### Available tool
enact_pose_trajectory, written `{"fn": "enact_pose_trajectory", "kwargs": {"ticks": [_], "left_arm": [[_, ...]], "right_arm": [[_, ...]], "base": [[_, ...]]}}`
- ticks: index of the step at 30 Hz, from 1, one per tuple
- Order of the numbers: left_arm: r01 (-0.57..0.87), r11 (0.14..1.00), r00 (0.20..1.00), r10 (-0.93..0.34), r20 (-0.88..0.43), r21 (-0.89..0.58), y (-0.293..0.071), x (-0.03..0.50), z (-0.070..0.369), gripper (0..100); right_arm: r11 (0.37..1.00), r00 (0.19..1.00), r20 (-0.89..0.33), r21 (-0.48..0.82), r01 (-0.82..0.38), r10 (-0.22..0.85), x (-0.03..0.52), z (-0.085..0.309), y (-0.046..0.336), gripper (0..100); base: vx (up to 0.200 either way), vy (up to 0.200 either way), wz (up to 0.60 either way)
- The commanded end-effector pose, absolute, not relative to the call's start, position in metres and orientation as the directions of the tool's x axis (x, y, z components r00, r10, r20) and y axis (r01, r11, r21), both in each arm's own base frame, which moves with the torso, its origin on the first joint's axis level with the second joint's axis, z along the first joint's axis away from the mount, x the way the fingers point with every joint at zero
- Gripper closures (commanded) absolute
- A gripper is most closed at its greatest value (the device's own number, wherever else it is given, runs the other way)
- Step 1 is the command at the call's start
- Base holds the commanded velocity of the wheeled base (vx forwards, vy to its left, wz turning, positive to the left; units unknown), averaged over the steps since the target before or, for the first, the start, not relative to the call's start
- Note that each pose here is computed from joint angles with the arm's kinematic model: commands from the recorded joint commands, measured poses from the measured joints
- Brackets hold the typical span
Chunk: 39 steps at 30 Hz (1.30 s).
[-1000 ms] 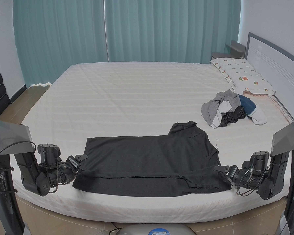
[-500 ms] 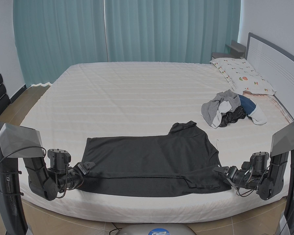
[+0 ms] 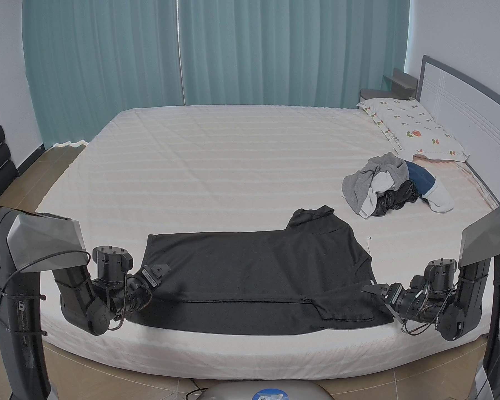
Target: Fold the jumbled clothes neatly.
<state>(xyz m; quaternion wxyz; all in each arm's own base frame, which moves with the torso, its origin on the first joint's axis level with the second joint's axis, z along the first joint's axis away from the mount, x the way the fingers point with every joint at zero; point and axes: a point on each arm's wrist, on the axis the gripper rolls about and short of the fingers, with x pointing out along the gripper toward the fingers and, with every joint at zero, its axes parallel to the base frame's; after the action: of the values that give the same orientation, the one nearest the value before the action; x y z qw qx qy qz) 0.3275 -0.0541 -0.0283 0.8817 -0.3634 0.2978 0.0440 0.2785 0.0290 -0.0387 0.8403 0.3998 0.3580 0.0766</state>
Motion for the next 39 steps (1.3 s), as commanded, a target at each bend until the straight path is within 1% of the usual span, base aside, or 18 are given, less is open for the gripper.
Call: {"fn": "enact_pose_trajectory", "kwargs": {"ticks": [1, 3, 4, 14, 18, 20, 22, 23, 24, 25, 27, 34, 35, 39], "left_arm": [[-0.362, 0.717, 0.852, -0.005, -0.523, -0.595, -0.043, 0.359, -0.046, 0], [-0.407, 0.696, 0.862, 0.078, -0.501, -0.592, -0.037, 0.371, -0.051, 0], [-0.415, 0.687, 0.863, 0.09, -0.498, -0.596, -0.036, 0.372, -0.051, 0], [-0.446, 0.671, 0.848, 0.105, -0.52, -0.592, -0.034, 0.363, -0.052, 0], [-0.448, 0.665, 0.842, 0.091, -0.531, -0.597, -0.028, 0.353, -0.043, 0], [-0.433, 0.659, 0.841, 0.048, -0.54, -0.615, -0.022, 0.346, -0.037, 0], [-0.428, 0.657, 0.841, 0.038, -0.54, -0.62, -0.02, 0.344, -0.035, 0], [-0.407, 0.642, 0.84, -0.017, -0.543, -0.65, -0.01, 0.337, -0.027, 0], [-0.402, 0.64, 0.841, -0.025, -0.54, -0.655, -0.008, 0.336, -0.025, 0], [-0.387, 0.627, 0.838, -0.066, -0.542, -0.676, -0.001, 0.332, -0.023, 0], [-0.382, 0.618, 0.837, -0.084, -0.541, -0.687, 0.004, 0.331, -0.022, 0], [-0.389, 0.615, 0.834, -0.082, -0.546, -0.686, 0.006, 0.331, -0.024, 0], [-0.388, 0.615, 0.834, -0.082, -0.545, -0.687, 0.006, 0.332, -0.025, 0], [-0.386, 0.617, 0.834, -0.084, -0.545, -0.686, 0.006, 0.332, -0.025, 0]], "right_arm": [[0.67, 0.732, -0.543, 0.725, 0.161, 0.412, 0.279, -0.04, 0.029, 0], [0.671, 0.73, -0.543, 0.725, 0.158, 0.415, 0.279, -0.04, 0.03, 0], [0.671, 0.729, -0.543, 0.725, 0.157, 0.416, 0.279, -0.04, 0.031, 0], [0.672, 0.729, -0.544, 0.723, 0.157, 0.416, 0.278, -0.04, 0.031, 0], [0.674, 0.73, -0.543, 0.722, 0.155, 0.415, 0.278, -0.04, 0.031, 0], [0.681, 0.746, -0.523, 0.721, 0.128, 0.413, 0.28, -0.034, 0.031, 0], [0.682, 0.748, -0.519, 0.721, 0.123, 0.413, 0.28, -0.034, 0.031, 0], [0.687, 0.763, -0.496, 0.72, 0.095, 0.415, 0.282, -0.03, 0.031, 0], [0.688, 0.764, -0.494, 0.72, 0.092, 0.415, 0.283, -0.03, 0.031, 0], [0.693, 0.767, -0.489, 0.716, 0.081, 0.415, 0.284, -0.03, 0.032, 0], [0.702, 0.771, -0.481, 0.71, 0.063, 0.418, 0.288, -0.03, 0.032, 0], [0.723, 0.776, -0.474, 0.69, 0.033, 0.417, 0.303, -0.04, 0.033, 0], [0.744, 0.767, -0.487, 0.668, 0.019, 0.417, 0.304, -0.047, 0.034, 0], [0.765, 0.768, -0.476, 0.644, -0.026, 0.427, 0.316, -0.051, 0.039, 0]], "base": [[0.0, 0.0, 0.0], [0.0, 0.0, 0.0], [0.0, 0.0, 0.0], [0.0, 0.0, 0.0], [0.0, 0.0, 0.0], [0.0, 0.0, 0.0], [0.0, 0.0, 0.0], [0.0, 0.0, 0.0], [0.0, 0.0, 0.0], [0.0, 0.0, 0.0], [0.0, 0.0, 0.0], [0.0, 0.0, 0.0], [0.0, 0.0, 0.0], [0.0, 0.0, 0.0]]}}
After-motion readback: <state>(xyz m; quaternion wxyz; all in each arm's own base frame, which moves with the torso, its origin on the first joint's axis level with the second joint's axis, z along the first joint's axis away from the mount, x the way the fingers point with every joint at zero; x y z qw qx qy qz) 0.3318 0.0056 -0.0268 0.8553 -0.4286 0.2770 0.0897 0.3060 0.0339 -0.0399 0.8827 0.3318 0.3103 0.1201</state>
